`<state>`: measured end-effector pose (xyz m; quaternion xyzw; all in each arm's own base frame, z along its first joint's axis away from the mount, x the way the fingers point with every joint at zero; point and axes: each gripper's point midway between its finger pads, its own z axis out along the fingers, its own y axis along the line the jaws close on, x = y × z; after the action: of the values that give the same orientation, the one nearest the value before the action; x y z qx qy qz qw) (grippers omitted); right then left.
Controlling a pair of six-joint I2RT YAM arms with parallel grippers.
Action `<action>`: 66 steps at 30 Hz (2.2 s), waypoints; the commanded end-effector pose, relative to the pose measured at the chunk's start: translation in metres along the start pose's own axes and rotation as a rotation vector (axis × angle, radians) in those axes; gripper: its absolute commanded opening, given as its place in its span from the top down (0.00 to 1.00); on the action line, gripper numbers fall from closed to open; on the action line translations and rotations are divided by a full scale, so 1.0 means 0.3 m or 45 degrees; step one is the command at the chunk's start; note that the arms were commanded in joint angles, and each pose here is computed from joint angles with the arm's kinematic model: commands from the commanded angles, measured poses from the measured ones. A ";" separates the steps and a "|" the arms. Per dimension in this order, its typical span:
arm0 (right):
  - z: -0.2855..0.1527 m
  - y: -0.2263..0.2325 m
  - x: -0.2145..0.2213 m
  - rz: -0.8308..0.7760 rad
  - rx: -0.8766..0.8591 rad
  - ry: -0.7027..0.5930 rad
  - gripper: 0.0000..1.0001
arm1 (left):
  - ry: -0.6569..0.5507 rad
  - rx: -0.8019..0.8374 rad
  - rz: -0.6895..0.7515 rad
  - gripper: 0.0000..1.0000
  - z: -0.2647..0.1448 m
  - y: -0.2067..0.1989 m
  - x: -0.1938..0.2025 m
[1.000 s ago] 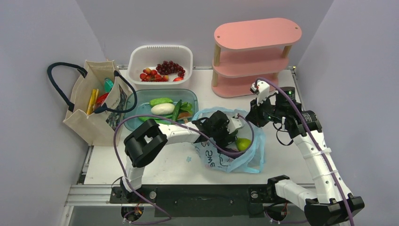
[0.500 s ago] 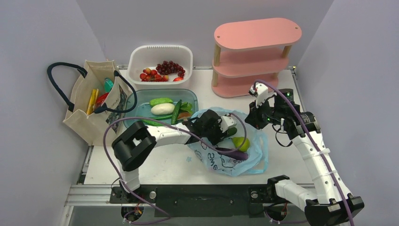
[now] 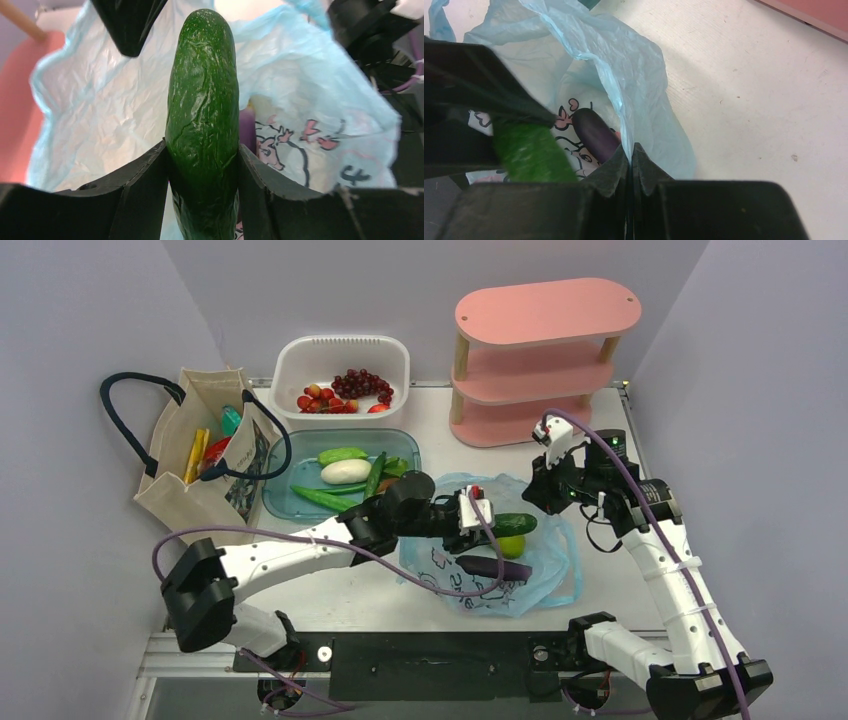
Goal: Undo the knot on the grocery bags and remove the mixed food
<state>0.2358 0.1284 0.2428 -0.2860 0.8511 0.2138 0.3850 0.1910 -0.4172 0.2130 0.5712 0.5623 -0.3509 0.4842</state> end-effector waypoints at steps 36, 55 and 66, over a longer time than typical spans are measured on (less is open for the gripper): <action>0.012 -0.009 -0.011 0.027 -0.005 -0.045 1.00 | 0.807 -0.848 -0.677 0.68 -0.962 0.778 0.818; 0.017 -0.003 0.001 -0.015 -0.037 -0.014 1.00 | 0.716 -0.802 -0.618 0.40 -0.943 0.736 0.768; 0.013 0.005 0.007 -0.023 -0.051 -0.010 1.00 | 0.411 -0.820 -0.285 0.14 -0.811 0.704 0.305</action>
<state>0.2337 0.1293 0.2296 -0.2899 0.8541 0.2242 0.3690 0.3827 -0.0825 0.1588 0.3231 0.8426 -0.1016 0.4186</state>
